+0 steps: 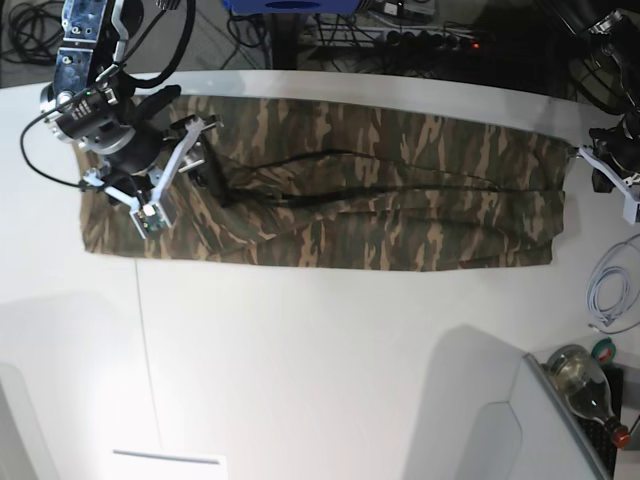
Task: Layout the t-shirt on the table in an organized manner, then fold the t-shirt properly
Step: 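Grasp the strip ends with both grippers and straighten the folded strip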
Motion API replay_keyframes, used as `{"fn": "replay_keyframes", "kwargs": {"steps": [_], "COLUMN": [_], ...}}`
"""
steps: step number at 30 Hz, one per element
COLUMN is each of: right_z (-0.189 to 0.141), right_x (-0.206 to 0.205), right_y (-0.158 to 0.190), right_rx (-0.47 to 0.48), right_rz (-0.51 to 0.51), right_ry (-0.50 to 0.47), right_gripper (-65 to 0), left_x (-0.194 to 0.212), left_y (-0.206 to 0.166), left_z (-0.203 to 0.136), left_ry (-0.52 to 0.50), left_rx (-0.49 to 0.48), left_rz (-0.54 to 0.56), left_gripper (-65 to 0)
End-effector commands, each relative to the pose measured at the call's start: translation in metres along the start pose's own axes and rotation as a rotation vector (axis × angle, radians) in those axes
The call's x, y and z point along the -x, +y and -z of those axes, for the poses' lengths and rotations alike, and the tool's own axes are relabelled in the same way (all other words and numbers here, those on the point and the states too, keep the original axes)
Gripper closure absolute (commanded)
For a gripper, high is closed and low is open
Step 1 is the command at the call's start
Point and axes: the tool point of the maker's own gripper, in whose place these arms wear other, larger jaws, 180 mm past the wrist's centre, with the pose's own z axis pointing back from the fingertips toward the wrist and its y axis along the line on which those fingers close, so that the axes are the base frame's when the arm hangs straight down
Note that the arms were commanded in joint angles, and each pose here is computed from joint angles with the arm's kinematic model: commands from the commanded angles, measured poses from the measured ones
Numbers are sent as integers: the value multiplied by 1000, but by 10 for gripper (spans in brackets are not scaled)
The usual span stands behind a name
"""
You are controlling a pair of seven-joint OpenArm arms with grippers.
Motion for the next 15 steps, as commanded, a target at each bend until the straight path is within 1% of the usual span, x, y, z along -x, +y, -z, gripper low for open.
{"fn": "replay_keyframes", "kwargs": {"steps": [1, 4, 6, 7, 8, 12, 15], "right_z": [-2, -2, -1, -1, -1, -1, -1], "right_x": [-13, -17, -18, -19, -19, -18, -17], "right_y": [-1, 1, 0, 1, 1, 1, 2], "right_rx": [0, -3, -4, -5, -6, -7, -7], "right_rz": [3, -1, -3, -2, -3, -2, -2], "right_ry": [-52, -62, -66, -67, -67, -64, -63], "right_gripper": [-327, -327, -327, -327, -327, -327, -327], "left_x": [-14, -19, -25, -30, -33, -49, -56], "left_y": [11, 11, 8, 7, 6, -2, -23], "left_z": [-7, -6, 1, 6, 12, 35, 60], "left_ry": [-41, -53, -66, -76, -81, -97, -73], "left_rx": [-32, -32, -19, -10, 1, 55, 132], "left_rz": [12, 6, -15, -34, -58, -131, -151], "left_gripper": [0, 0, 0, -54, -74, -76, -76]}}
